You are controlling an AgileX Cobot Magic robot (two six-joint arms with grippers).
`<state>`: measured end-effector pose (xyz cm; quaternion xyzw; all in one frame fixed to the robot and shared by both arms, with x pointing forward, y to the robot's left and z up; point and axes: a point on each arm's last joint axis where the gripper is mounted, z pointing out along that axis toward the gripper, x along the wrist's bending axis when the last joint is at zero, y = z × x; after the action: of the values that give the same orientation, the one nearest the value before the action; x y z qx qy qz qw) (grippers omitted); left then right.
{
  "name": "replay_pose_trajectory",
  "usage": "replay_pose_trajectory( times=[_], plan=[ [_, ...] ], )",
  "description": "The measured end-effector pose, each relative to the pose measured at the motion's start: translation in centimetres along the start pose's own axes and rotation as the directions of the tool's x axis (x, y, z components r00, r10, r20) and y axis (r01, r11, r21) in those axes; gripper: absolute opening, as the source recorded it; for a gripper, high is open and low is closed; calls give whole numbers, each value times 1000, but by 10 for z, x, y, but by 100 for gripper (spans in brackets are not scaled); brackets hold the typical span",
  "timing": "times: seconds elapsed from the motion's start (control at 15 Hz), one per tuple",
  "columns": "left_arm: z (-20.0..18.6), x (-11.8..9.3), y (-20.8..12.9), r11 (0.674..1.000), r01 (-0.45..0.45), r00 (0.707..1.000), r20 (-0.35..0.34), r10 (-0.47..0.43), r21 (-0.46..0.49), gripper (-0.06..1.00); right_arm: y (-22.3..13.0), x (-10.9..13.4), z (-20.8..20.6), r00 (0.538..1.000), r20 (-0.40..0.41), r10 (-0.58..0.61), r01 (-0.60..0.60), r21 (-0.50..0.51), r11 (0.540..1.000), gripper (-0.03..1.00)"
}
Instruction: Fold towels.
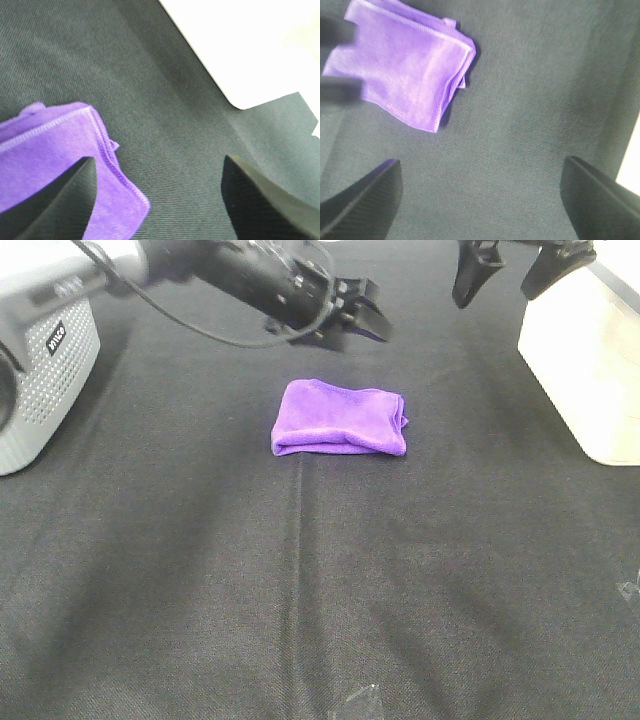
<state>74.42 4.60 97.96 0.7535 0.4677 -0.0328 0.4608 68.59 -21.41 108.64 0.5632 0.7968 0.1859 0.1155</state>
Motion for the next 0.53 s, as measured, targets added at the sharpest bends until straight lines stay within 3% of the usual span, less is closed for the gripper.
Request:
replay_pose_trajectory(
  times=[0.13, 0.27, 0.4, 0.53],
  plan=[
    [-35, 8, 14, 998, -52, 993, -102, 56, 41, 67, 1, 2, -16, 1000, 5, -3, 3, -32, 999, 82],
    [-81, 15, 28, 995, -51, 962, -265, 71, 82, 72, 1, 3, -36, 1000, 10, 8, -7, -71, 997, 82],
    [-121, 17, 37, 993, -25, 899, -432, 71, 112, 74, -1, 6, -60, 1000, 19, 22, -19, -117, 993, 82],
    [-162, 27, 40, 987, 18, 813, -577, 79, 161, 74, -6, 0, -89, 997, 23, 73, -68, -173, 983, 82]
  ],
)
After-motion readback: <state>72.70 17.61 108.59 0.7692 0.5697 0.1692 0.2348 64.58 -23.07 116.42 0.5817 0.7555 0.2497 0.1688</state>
